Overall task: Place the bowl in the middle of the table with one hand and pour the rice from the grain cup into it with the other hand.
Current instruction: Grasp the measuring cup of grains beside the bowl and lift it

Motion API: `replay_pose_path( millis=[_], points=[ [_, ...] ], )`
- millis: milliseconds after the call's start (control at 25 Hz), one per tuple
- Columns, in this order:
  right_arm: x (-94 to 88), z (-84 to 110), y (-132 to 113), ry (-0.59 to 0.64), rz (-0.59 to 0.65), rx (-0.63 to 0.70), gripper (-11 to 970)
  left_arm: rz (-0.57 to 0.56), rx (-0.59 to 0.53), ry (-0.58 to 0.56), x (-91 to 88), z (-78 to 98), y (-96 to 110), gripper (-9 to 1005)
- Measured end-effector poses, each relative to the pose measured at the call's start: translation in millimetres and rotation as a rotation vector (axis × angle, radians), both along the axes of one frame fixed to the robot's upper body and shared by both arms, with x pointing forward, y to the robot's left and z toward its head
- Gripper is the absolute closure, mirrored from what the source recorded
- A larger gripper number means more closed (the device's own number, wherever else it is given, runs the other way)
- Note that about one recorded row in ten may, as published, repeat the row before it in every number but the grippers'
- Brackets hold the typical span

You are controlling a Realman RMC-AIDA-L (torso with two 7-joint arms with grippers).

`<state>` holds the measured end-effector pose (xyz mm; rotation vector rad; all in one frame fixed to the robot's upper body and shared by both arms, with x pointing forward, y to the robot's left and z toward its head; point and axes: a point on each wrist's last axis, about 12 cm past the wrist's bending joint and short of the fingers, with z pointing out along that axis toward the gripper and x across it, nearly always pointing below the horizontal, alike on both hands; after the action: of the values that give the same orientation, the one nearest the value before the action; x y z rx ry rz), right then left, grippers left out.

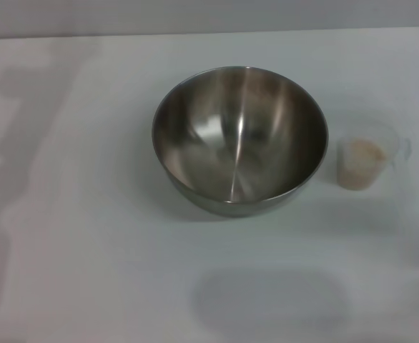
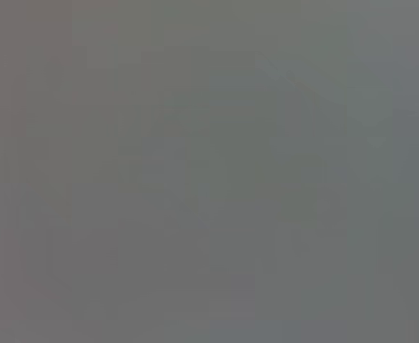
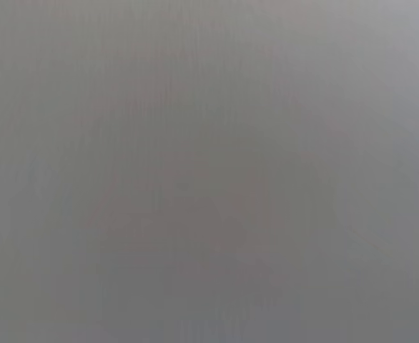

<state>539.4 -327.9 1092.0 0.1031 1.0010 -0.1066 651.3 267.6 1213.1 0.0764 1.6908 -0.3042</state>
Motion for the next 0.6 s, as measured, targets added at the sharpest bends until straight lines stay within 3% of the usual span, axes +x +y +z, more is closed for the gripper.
replay_pose_path(
  millis=[40,80,200,320,480,600],
  points=[
    [0.0,0.0,0,0.000,0.000,0.000,327,0.145,-0.010,-0.089,-5.8,-3.2,13,807],
    [0.0,0.0,0,0.000,0.000,0.000,327,0.145,-0.010,-0.089,-5.8,-3.2,13,807],
    [0.0,0.0,0,0.000,-0.003,0.002,327,0.318,0.020,-0.186,-16.3,-7.0,21,807],
    [-0.8,-0.5,-1,0.001,-0.009,0.001,327,0.434,0.118,-0.321,-31.0,-7.9,15,808],
    [-3.0,-1.9,-3,0.005,-0.015,0.002,327,0.480,0.308,-0.600,-56.2,-24.2,-6,807],
    [-3.7,-2.3,-4,0.006,-0.017,0.003,327,0.424,0.300,-0.750,-70.5,-39.6,-10,805]
  ],
)
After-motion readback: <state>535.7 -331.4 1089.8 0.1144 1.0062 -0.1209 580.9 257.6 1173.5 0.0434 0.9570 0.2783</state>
